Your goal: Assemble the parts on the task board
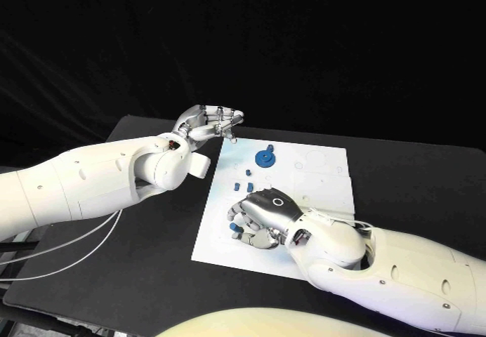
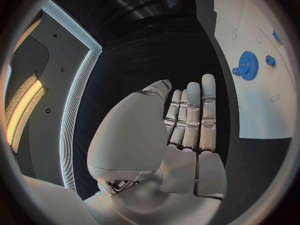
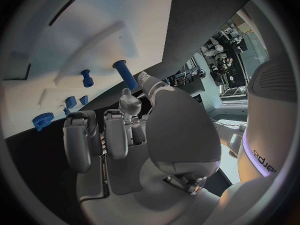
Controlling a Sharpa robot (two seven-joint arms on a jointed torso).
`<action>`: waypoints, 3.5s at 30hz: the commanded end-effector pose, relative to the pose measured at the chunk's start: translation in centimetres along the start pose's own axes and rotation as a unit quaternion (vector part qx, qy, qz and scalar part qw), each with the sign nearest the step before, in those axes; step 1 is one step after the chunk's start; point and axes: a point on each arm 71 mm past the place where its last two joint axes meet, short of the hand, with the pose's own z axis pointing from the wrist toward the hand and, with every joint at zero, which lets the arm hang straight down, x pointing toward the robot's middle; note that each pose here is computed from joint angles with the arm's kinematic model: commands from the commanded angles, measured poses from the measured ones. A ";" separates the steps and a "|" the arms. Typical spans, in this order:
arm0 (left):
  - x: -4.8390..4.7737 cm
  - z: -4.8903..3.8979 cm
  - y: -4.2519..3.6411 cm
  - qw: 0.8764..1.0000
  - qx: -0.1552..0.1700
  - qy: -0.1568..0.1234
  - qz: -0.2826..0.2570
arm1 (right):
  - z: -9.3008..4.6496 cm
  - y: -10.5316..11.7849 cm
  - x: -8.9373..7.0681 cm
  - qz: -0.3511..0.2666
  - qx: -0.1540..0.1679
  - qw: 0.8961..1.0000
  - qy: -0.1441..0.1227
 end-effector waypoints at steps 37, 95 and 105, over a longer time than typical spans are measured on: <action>-0.03 -0.01 -0.07 1.000 0.001 0.004 -0.004 | -0.4 -0.6 0.3 -0.007 0.008 1.000 0.023; 0.01 -0.71 0.25 1.000 -0.004 0.012 -0.005 | -15.2 -12.6 -6.7 0.184 0.266 0.946 -0.015; 0.30 -0.83 0.42 1.000 -0.007 0.016 -0.006 | -18.1 -12.5 -5.1 0.133 0.317 0.939 0.010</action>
